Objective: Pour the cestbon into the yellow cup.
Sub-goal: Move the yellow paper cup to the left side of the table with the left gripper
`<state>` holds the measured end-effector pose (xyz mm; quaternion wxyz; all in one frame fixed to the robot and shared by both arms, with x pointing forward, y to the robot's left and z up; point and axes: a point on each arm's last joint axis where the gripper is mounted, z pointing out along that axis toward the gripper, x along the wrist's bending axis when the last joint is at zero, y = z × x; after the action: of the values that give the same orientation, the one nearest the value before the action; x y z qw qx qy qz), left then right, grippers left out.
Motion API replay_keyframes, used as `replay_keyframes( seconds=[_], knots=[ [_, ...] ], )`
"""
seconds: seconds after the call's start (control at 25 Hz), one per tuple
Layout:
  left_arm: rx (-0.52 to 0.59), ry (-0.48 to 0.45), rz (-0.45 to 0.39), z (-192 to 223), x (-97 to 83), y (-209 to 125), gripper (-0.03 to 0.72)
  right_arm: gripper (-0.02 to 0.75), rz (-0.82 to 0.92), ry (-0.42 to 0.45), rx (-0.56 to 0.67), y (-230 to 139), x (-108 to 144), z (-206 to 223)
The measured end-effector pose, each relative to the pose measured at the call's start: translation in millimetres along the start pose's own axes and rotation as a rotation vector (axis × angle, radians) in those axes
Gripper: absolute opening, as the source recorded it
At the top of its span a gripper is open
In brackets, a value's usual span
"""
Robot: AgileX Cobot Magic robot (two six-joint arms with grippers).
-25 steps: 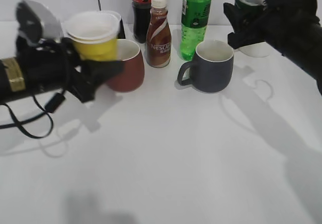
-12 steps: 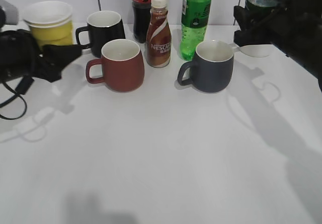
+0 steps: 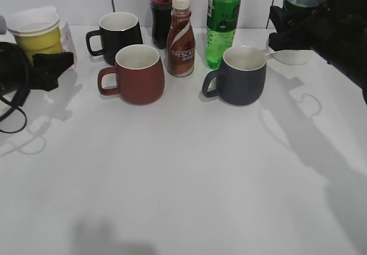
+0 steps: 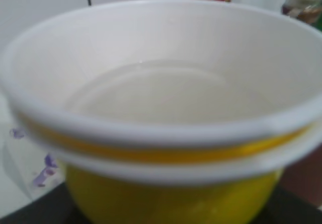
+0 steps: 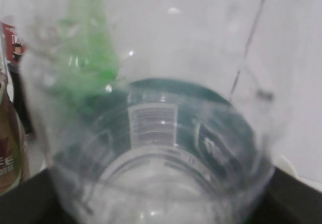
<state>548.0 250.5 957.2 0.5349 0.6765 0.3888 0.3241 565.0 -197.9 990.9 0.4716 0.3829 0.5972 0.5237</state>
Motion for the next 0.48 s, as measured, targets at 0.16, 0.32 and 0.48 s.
replay_keyframes(
  seconds=[0.16, 0.32, 0.48],
  knots=[
    [-0.031, 0.019, -0.007, 9.1, 3.9, -15.2, 0.441, 0.479, 0.0, -0.001, 0.001, -0.1, -0.1, 0.0],
    [-0.049, 0.046, -0.005, 16.1, 7.8, -30.5, 0.441, 0.479, -0.001, -0.001, 0.001, -0.1, -0.1, 0.0],
    [-0.051, 0.052, 0.001, 21.3, 8.9, -45.2, 0.441, 0.479, -0.001, 0.0, 0.002, -0.2, 0.0, 0.0]
  ],
)
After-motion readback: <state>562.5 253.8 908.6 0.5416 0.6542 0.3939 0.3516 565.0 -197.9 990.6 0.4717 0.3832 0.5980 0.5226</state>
